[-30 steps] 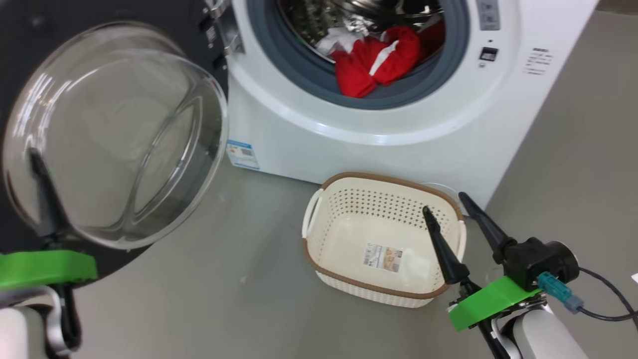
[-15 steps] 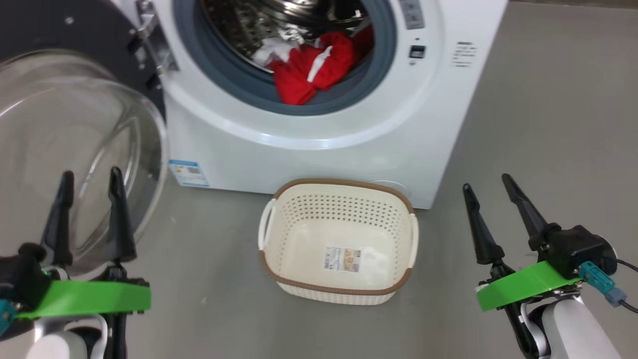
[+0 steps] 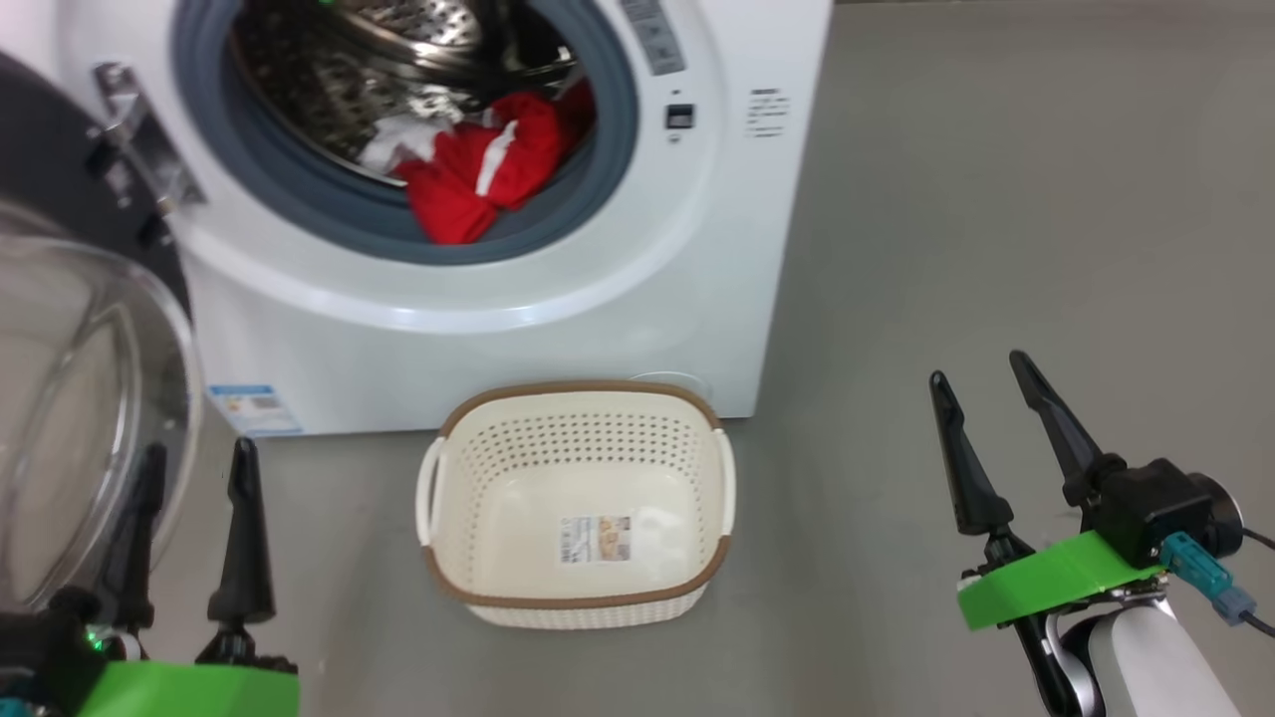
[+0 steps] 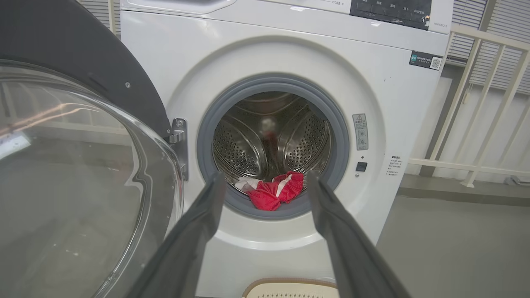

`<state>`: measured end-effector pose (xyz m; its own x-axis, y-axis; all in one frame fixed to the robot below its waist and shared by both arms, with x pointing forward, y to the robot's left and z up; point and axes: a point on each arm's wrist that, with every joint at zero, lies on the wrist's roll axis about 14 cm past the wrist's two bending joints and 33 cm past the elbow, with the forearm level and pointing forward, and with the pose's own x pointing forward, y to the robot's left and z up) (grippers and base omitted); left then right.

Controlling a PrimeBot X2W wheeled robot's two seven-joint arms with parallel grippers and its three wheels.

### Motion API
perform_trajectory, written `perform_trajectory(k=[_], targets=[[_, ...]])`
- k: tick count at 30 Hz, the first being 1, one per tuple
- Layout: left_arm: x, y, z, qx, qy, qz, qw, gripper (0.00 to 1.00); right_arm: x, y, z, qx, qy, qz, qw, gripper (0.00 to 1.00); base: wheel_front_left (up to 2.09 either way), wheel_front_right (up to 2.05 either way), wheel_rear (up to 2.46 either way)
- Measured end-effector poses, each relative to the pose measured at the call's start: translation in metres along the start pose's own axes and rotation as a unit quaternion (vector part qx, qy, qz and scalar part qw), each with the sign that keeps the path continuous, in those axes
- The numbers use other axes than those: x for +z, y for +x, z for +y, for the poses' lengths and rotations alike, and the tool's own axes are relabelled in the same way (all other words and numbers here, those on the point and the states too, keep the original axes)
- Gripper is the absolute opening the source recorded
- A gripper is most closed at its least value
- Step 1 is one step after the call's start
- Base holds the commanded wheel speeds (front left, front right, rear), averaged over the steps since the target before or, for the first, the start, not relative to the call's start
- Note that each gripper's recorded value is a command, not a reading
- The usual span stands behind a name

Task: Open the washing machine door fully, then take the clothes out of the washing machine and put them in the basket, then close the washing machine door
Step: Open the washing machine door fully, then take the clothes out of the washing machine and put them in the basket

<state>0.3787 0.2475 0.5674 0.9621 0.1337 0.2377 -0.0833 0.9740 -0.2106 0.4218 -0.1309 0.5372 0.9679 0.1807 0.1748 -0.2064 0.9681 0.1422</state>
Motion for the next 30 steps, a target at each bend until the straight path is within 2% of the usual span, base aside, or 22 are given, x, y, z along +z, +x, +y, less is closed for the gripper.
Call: perform_trajectory(k=[9, 30], targets=[[-0.021, -0.01, -0.017, -0.031, 0.006, 0.04, 0.999, 1.0, 0.008, -0.032, -0.025, -0.042, -0.012, -0.002, 0.999, 1.0, 0.0, 0.0, 0.0], [-0.031, -0.046, -0.02, -0.04, 0.013, 0.077, 0.996, 1.0, 0.019, -0.074, -0.046, -0.083, -0.04, -0.008, 0.996, 1.0, 0.0, 0.0, 0.0]])
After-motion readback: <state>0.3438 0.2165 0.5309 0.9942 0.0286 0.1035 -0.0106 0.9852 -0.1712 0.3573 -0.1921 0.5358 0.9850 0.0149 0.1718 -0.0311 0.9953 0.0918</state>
